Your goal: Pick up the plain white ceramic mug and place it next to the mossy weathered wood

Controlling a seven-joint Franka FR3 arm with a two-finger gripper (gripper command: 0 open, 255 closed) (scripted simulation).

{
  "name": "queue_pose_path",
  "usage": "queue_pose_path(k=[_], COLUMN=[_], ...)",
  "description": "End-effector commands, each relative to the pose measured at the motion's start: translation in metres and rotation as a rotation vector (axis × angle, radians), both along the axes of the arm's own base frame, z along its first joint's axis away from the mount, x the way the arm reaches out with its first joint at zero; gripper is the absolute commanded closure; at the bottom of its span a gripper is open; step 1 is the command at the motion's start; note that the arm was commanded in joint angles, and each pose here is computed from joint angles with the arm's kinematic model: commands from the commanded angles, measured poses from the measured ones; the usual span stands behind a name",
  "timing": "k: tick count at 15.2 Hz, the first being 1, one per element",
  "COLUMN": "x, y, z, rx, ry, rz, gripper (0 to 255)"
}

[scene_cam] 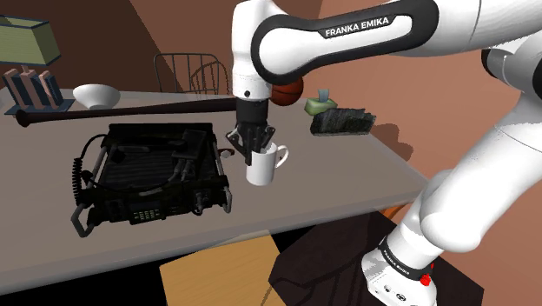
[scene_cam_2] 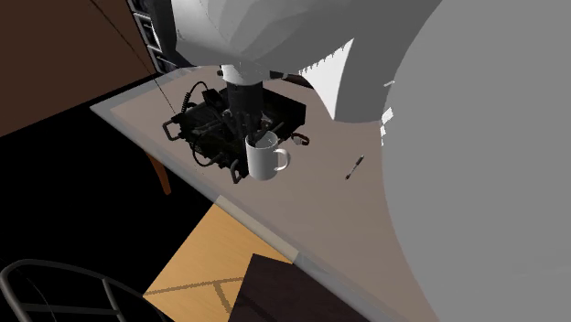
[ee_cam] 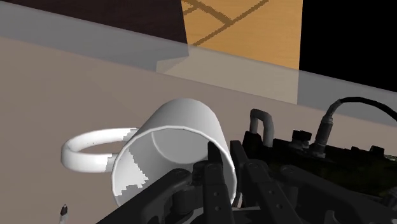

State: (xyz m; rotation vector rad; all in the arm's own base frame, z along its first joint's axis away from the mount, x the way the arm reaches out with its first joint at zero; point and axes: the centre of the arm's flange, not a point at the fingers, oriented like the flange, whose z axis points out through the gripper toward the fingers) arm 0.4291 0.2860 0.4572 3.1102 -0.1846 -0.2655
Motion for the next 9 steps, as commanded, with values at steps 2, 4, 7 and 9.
queue_pose_path(k=[2, 4, 7, 9], x=[-0.001, -0.001, -0.001, -0.001], y=[-0.001, -0.001, -0.001, -0.001], z=[0.017, 0.027, 0.043, 0.054], rx=[0.000, 0.000, 0.000, 0.000], ry=[0.000, 0.000, 0.000, 0.000], rz=[0.000, 0.000, 0.000, 0.000], gripper=[255, 255, 255, 255])
